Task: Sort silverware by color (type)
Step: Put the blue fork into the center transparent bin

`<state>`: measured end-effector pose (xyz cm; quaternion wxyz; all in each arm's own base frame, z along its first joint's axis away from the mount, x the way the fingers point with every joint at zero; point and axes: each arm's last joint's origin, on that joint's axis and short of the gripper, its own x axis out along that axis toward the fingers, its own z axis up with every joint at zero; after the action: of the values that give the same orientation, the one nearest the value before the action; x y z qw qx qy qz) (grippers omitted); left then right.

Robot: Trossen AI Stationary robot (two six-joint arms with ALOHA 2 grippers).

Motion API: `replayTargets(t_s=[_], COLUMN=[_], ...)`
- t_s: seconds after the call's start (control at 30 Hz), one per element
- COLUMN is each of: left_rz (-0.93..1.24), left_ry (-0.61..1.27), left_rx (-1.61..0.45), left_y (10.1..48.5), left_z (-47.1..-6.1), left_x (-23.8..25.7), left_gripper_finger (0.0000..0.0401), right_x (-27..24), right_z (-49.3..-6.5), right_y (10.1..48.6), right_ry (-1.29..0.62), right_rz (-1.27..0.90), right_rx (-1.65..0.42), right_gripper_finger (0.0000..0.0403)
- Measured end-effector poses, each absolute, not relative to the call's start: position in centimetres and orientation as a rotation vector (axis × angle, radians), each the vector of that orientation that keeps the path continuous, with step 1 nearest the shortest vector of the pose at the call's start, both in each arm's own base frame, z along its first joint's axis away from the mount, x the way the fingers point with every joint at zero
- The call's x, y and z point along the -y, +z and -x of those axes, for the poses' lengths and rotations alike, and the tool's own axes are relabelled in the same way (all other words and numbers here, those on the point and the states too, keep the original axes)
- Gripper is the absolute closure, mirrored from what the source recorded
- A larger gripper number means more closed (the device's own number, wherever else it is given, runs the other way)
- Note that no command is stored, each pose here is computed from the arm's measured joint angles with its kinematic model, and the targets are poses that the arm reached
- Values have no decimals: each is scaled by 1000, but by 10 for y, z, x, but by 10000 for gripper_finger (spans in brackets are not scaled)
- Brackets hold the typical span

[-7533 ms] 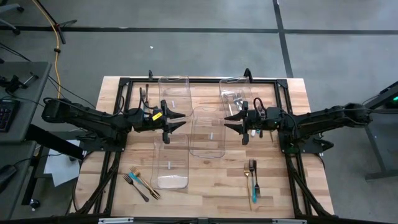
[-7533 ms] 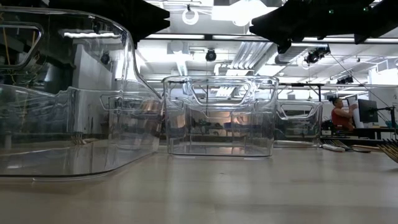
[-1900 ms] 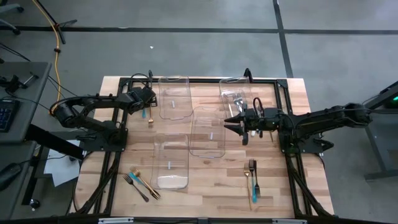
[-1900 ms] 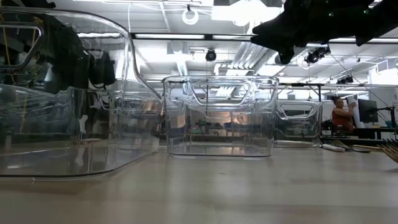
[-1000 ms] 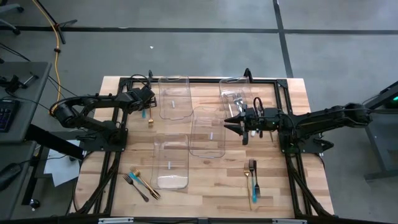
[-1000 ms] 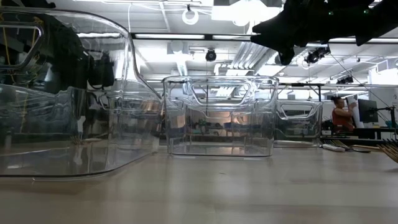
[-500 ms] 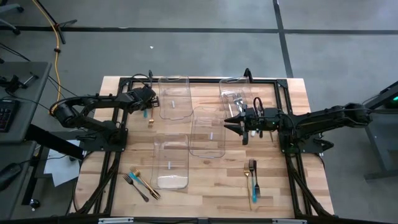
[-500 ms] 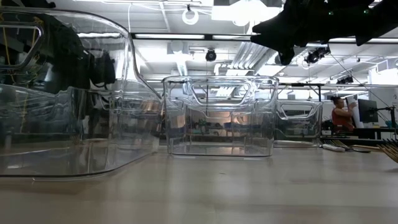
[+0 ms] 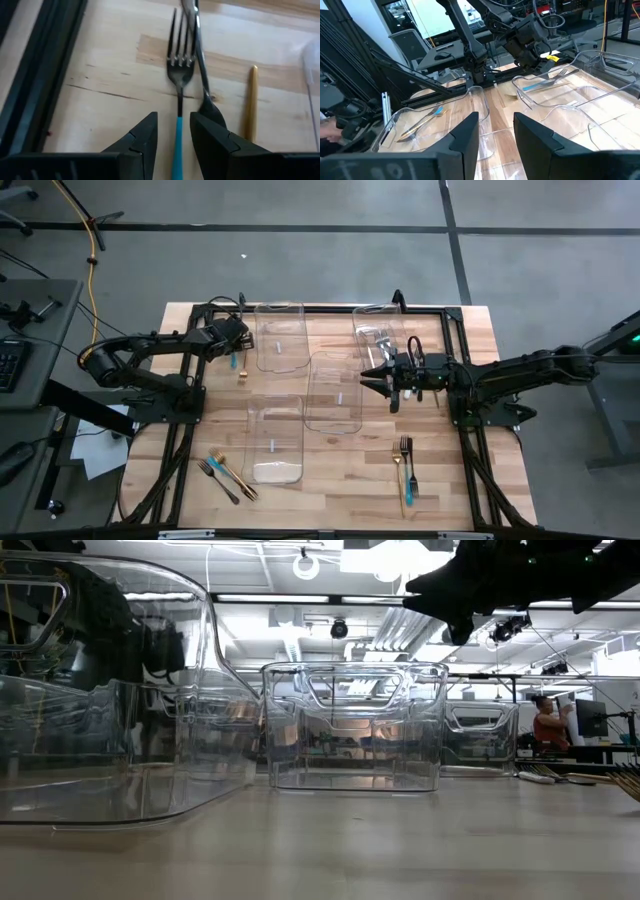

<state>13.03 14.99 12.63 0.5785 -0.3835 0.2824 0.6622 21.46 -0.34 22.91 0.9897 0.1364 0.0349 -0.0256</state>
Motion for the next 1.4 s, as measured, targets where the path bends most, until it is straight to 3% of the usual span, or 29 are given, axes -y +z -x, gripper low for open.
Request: replayTargets(t_s=[0.7,0.83,1.0,1.4], left_rz=[867,836,791,627], left_ry=[1518,1510,1526,1519], left_rx=[-786,-816,-848,-846], left_y=[113,112,112,132], left_z=[-131,-131,-129,-123], left_x=[-153,-153,-152,-147], left_gripper_finger=[296,321,391,398], right_x=[4,3,3,3], right_z=[-215,-215,-215,-214], right_y=[229,229,229,227], right_ry=[-53,-53,-53,-56], right_rz=[-298,-298,-298,-304], right_rx=[-72,-72,-72,-94], right_gripper_finger=[284,284,284,284])
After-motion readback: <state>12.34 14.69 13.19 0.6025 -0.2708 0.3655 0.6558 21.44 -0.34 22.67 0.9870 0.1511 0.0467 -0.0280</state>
